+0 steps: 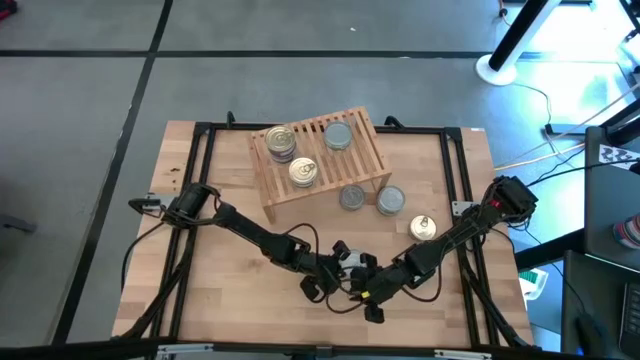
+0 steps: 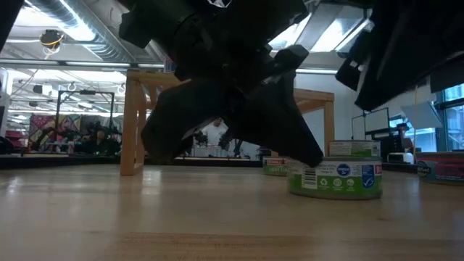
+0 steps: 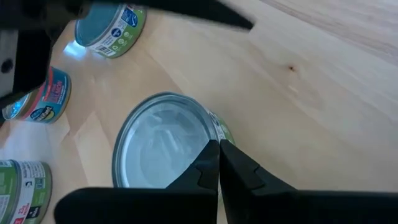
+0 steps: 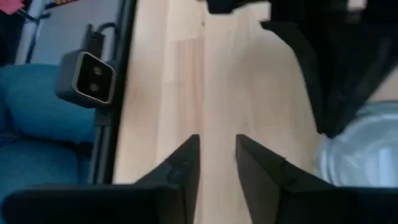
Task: Stack canned seafood by type on shelf
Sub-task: Stack the green tuna can on top of the green tuna can on the shelf
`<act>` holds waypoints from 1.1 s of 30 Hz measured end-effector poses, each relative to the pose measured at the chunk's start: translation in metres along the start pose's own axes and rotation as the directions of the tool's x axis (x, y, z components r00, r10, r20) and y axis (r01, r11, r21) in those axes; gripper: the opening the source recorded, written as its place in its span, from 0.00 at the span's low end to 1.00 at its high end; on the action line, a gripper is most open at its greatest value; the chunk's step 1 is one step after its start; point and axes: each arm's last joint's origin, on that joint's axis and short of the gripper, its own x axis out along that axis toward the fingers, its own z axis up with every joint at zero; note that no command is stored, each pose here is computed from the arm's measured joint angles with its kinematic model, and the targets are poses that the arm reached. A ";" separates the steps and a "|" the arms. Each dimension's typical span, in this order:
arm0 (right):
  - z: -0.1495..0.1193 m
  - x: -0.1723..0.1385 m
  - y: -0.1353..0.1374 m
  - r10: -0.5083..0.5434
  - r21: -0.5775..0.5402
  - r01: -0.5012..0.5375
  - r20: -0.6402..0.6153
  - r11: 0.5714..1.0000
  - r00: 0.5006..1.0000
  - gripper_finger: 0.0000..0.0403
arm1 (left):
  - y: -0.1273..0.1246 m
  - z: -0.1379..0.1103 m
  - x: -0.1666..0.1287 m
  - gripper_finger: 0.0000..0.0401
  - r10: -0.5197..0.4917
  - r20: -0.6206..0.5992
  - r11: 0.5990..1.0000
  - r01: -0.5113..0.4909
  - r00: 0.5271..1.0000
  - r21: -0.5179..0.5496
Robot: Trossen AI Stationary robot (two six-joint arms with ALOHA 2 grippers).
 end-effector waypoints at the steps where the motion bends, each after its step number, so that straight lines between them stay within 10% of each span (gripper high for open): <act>1: -0.001 0.000 -0.001 0.001 0.001 -0.001 -0.014 1.000 1.000 0.29 | -0.001 0.000 0.000 0.00 -0.002 -0.003 1.000 0.002 1.000 0.003; 33: 0.012 0.001 -0.019 0.126 0.115 -0.114 -0.099 0.987 0.987 0.33 | -0.013 -0.003 0.001 0.00 -0.054 -0.049 0.999 0.054 0.997 0.001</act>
